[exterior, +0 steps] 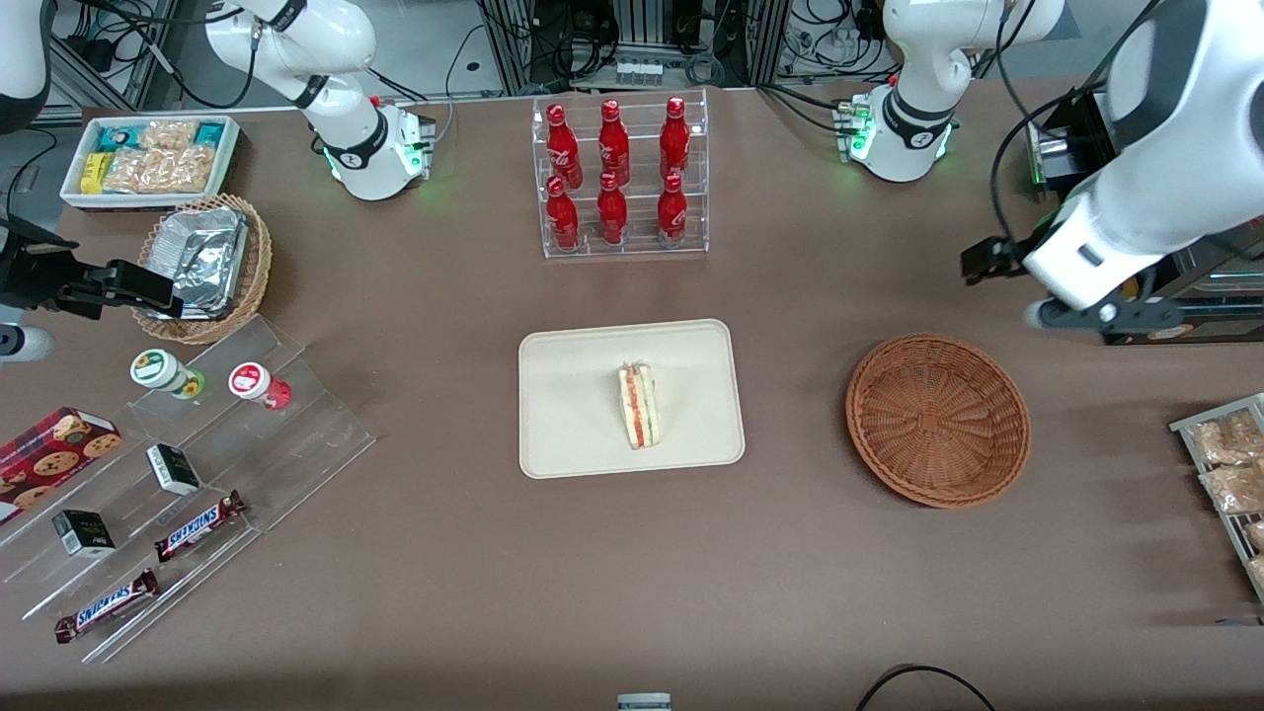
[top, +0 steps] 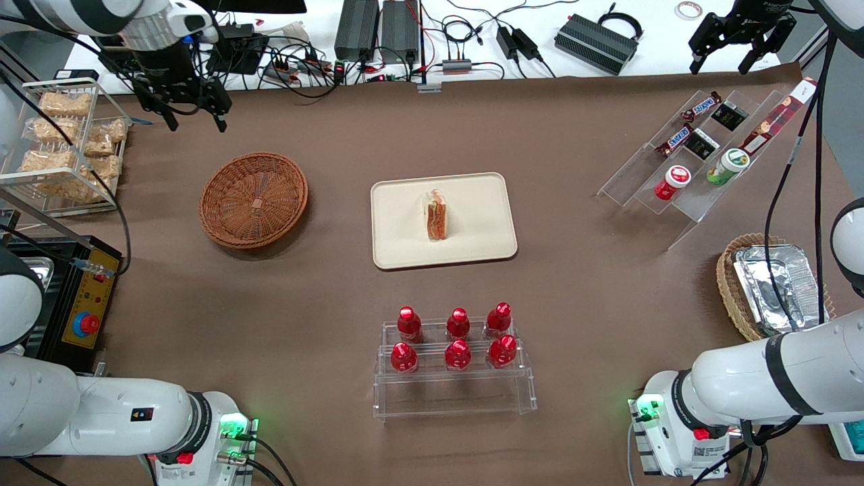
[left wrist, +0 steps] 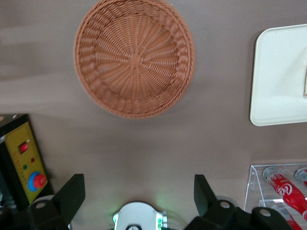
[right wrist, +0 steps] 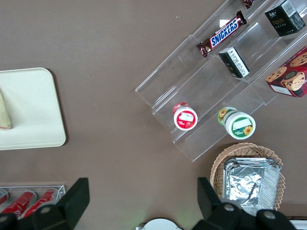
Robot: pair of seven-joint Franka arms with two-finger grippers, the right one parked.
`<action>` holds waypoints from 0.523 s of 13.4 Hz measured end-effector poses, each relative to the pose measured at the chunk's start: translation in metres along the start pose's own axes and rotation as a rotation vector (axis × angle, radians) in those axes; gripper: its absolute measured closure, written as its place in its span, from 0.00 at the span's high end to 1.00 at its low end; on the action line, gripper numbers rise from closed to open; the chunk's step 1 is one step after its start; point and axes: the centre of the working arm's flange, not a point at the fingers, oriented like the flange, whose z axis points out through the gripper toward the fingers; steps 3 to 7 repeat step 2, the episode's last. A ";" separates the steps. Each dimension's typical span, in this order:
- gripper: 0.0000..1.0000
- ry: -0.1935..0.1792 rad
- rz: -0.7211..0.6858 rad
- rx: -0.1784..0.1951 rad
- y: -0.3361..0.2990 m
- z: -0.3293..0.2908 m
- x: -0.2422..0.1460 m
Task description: Place sandwich from basket to tray
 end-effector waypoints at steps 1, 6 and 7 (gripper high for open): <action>1.00 0.000 -0.011 -0.002 -0.006 -0.008 -0.004; 1.00 -0.002 -0.020 -0.003 -0.012 -0.014 -0.006; 1.00 -0.002 -0.020 -0.003 -0.012 -0.014 -0.006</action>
